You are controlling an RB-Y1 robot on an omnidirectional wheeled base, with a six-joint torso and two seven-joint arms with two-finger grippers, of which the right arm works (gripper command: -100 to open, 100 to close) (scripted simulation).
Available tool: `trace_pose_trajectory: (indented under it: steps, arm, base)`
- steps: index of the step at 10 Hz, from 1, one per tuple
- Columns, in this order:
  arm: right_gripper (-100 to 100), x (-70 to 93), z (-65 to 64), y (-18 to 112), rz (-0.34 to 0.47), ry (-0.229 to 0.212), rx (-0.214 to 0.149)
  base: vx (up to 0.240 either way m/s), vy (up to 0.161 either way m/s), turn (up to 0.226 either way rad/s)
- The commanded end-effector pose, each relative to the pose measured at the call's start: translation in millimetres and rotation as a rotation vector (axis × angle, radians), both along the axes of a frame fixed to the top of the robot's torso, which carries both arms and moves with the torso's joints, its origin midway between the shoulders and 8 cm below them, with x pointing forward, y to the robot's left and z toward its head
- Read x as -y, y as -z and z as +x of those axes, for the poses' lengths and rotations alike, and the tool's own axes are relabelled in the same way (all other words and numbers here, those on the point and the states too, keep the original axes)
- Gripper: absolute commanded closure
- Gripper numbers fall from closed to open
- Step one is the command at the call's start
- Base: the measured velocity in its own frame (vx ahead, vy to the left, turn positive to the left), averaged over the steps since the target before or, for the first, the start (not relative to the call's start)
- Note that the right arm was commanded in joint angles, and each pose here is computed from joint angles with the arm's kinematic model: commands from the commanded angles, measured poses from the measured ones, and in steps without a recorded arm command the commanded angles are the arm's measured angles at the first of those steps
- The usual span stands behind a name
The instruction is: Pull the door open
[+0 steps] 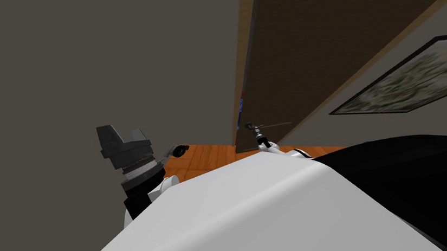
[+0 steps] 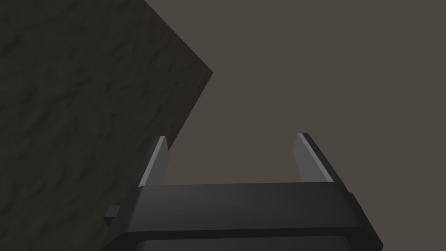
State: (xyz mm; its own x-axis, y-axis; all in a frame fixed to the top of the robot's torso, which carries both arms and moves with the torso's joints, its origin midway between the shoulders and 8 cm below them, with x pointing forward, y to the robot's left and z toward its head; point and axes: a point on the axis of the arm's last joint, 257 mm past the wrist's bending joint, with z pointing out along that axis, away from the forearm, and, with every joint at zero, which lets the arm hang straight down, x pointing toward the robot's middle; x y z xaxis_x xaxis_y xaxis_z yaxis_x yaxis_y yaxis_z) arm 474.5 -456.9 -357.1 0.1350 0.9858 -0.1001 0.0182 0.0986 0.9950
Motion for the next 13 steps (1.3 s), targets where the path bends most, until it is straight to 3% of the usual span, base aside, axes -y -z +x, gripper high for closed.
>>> trace_pose_trajectory:
  steps: [1, 2, 9, 10, 11, 13]
  arm:
    - [100, -1.6, 0.1, -2.4, -0.002, -0.017, 0.005]
    - [100, -0.9, 0.0, -1.1, -0.001, -0.010, 0.002]
    - [100, -18.3, -16.5, -2.3, -0.003, -0.139, 0.005]
    - [100, -17.3, -16.4, 0.5, -0.001, -0.126, -0.002]
    - [100, -26.2, -24.1, 1.6, -0.001, -0.173, -0.002]
    - [100, -34.0, -30.9, -0.3, -0.004, -0.222, 0.003]
  base:
    - [-0.185, -0.025, 0.063]
    - [-0.081, -0.009, 0.013]
    - [-0.239, -0.078, 0.102]
    - [-0.103, -0.046, 0.028]
    - [-0.179, -0.035, 0.039]
    - [-0.229, -0.071, 0.043]
